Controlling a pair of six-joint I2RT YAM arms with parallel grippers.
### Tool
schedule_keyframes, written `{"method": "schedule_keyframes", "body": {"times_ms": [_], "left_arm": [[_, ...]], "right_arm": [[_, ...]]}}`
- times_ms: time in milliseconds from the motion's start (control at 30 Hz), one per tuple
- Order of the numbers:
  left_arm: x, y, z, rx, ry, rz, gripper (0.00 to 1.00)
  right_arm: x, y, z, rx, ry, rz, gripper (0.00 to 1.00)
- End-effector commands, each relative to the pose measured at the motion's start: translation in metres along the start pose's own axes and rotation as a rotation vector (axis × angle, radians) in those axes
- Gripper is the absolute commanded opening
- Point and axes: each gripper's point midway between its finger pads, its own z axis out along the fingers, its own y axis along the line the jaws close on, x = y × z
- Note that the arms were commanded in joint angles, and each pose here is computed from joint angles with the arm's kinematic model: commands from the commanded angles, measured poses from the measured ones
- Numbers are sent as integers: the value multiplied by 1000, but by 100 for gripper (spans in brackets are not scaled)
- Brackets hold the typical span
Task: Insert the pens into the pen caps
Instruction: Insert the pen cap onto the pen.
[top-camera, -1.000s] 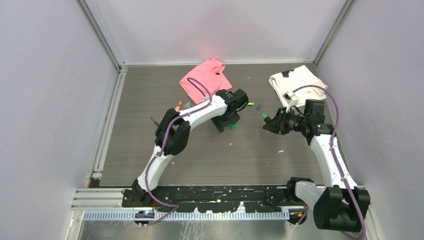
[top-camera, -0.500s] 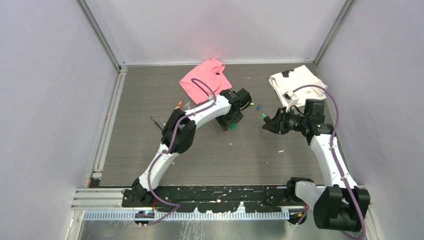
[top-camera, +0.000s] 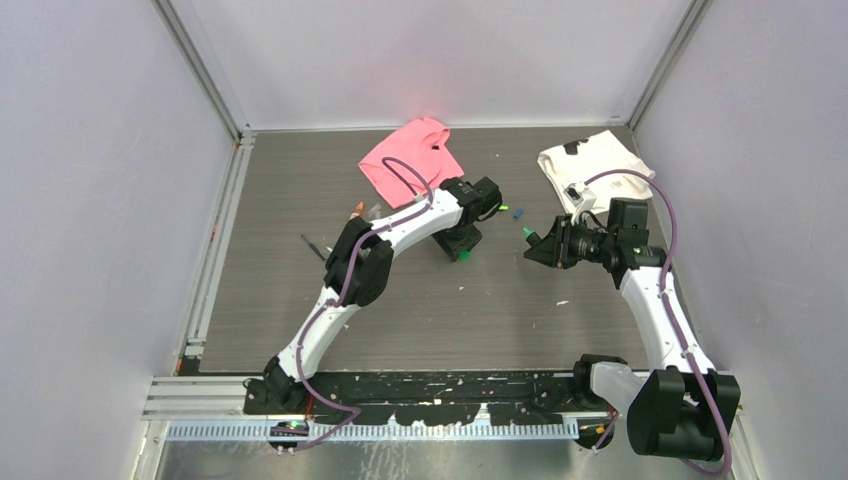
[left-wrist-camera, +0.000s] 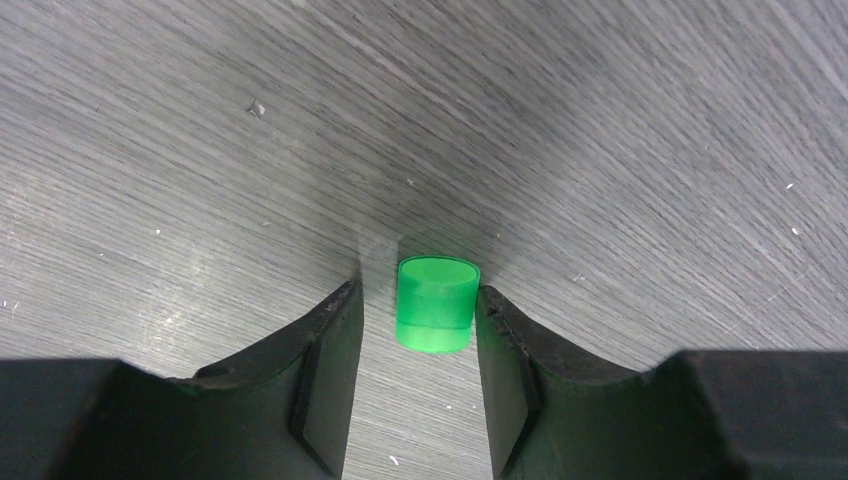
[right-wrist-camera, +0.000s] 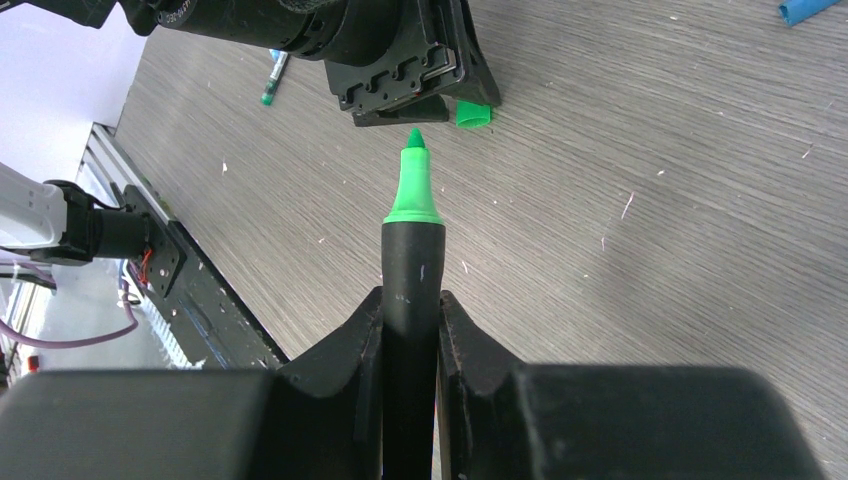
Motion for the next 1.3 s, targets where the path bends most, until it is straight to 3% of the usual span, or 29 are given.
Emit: {"method": "schedule_keyframes", "body": {"times_ms": [0,167,367,567,667,867,1100,1267], "left_arm": [[12,22,21,-113,37,0,47],[14,29,28,-151,62,1,49],[14,36,37,-177,84,8,44],[16,39,44,-159,115,11,30],[17,37,43,-134,133,22,18],[3,18,14,62,128,46,10],[-27,-11,-61,511,97,80,1],[-30,-1,-96,630,132,36,1]], "right_arm": [[-12,3,-2,-19,-34,-55,1],[-13,5,-2,-24,-37,-59,1],[-13,7,-3,-27,-40,-65,1],[-12,6,-3,-25,-36,-66,1],[-11,7,-3,-34,-32,-65,1],[0,19,-1,-135,-12,-89,1],[13,35,13,-219,-14,-142,1],[25,50,30,-194,47,-265,1]]}}
